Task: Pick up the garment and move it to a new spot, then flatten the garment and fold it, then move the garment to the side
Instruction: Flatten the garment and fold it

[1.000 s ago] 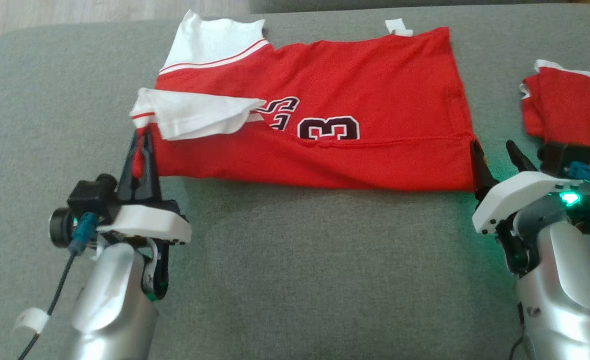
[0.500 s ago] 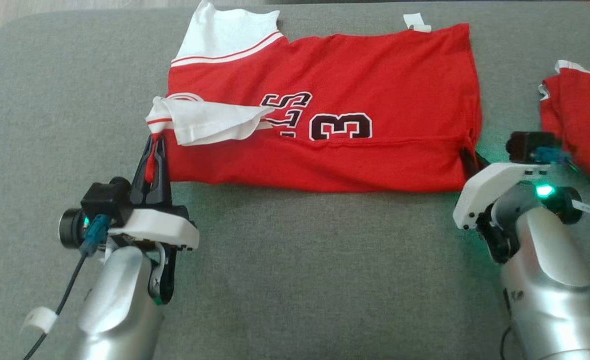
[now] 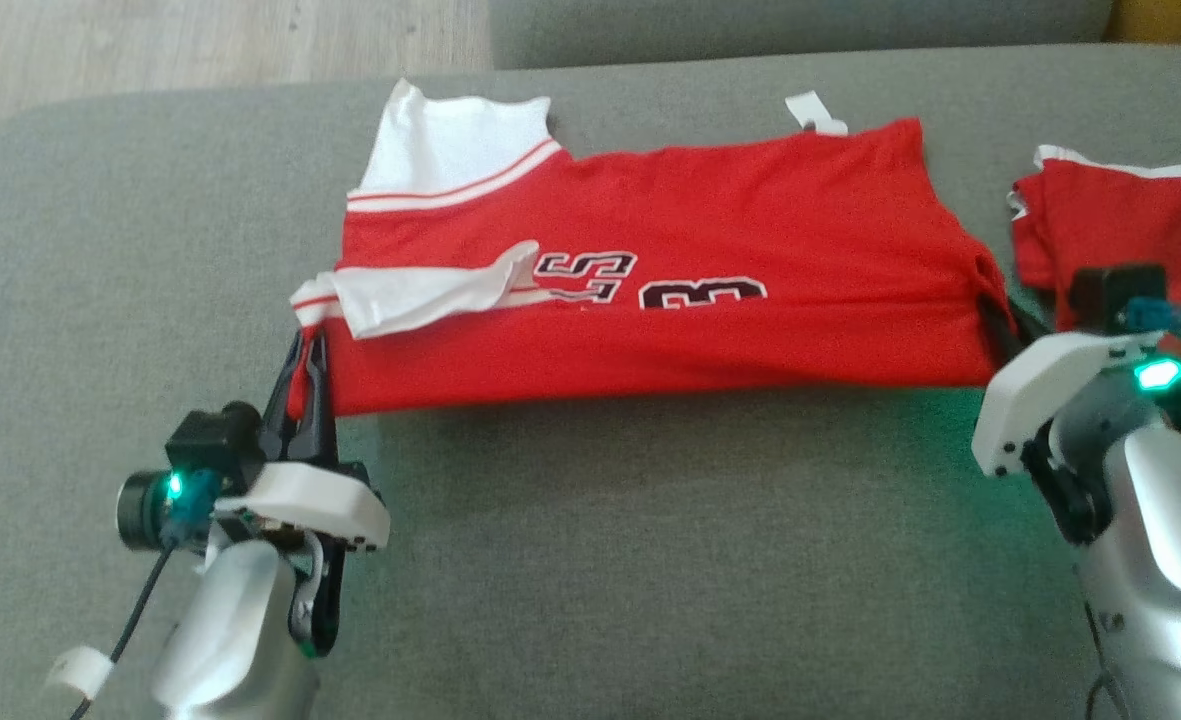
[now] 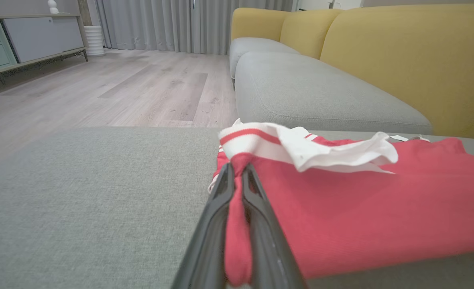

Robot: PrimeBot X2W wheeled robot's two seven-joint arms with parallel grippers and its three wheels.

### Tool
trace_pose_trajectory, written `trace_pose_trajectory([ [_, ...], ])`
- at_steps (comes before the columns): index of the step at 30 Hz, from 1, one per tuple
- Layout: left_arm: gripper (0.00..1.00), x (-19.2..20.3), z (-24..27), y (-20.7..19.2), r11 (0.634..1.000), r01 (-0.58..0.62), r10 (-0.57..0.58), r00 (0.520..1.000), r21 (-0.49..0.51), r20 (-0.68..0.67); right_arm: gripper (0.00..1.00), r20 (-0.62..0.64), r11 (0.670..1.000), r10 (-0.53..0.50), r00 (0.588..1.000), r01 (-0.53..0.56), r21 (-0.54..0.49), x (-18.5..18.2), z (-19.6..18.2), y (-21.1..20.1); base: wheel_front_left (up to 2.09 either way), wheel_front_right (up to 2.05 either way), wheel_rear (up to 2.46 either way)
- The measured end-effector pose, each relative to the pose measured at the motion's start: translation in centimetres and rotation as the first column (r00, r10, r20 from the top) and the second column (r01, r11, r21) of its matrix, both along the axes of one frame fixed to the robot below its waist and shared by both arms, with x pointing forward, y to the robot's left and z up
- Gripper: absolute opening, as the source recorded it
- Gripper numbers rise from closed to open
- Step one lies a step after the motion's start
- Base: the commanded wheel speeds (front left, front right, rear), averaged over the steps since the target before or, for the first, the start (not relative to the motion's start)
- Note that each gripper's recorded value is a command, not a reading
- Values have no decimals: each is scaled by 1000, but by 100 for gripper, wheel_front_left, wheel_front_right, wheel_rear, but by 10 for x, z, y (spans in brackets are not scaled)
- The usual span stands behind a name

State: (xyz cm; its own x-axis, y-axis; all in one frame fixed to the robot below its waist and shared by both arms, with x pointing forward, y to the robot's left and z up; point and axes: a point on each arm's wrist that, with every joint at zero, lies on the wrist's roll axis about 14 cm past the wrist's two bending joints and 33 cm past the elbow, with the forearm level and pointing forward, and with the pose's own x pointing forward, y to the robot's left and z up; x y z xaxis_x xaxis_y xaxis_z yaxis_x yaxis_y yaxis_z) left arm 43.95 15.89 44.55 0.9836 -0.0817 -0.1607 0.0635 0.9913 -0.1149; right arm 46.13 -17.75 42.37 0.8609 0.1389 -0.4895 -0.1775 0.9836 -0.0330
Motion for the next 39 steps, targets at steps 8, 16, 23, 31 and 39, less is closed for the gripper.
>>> trace_pose_trajectory([
  [8, 0, -26, -3, -4, 1000, 15, -14, 999, 7, -34, 0, -63, 1000, 7, 998, -6, 11, -36, 0, -5, 0, 0, 0],
  [16, 0, -75, -15, -6, 999, 32, -30, 992, 9, -120, 0, -142, 999, 8, 990, -2, 39, -90, -3, -7, 0, 0, 0],
  [23, 0, -88, -17, -14, 997, 75, -72, 983, 15, -169, 0, -195, 998, -20, 981, 31, 57, -113, -13, -12, 0, 0, 0],
  [31, 100, -86, -34, -21, 993, 112, -102, 966, 32, -237, 100, -139, 991, -99, 985, 110, 74, -106, -6, -27, 0, 0, 0],
  [39, 100, -39, 1, -17, 994, 100, -96, 993, 54, -75, 100, 165, 982, -168, 972, 152, 108, -49, 61, -44, 0, 0, 0],
])
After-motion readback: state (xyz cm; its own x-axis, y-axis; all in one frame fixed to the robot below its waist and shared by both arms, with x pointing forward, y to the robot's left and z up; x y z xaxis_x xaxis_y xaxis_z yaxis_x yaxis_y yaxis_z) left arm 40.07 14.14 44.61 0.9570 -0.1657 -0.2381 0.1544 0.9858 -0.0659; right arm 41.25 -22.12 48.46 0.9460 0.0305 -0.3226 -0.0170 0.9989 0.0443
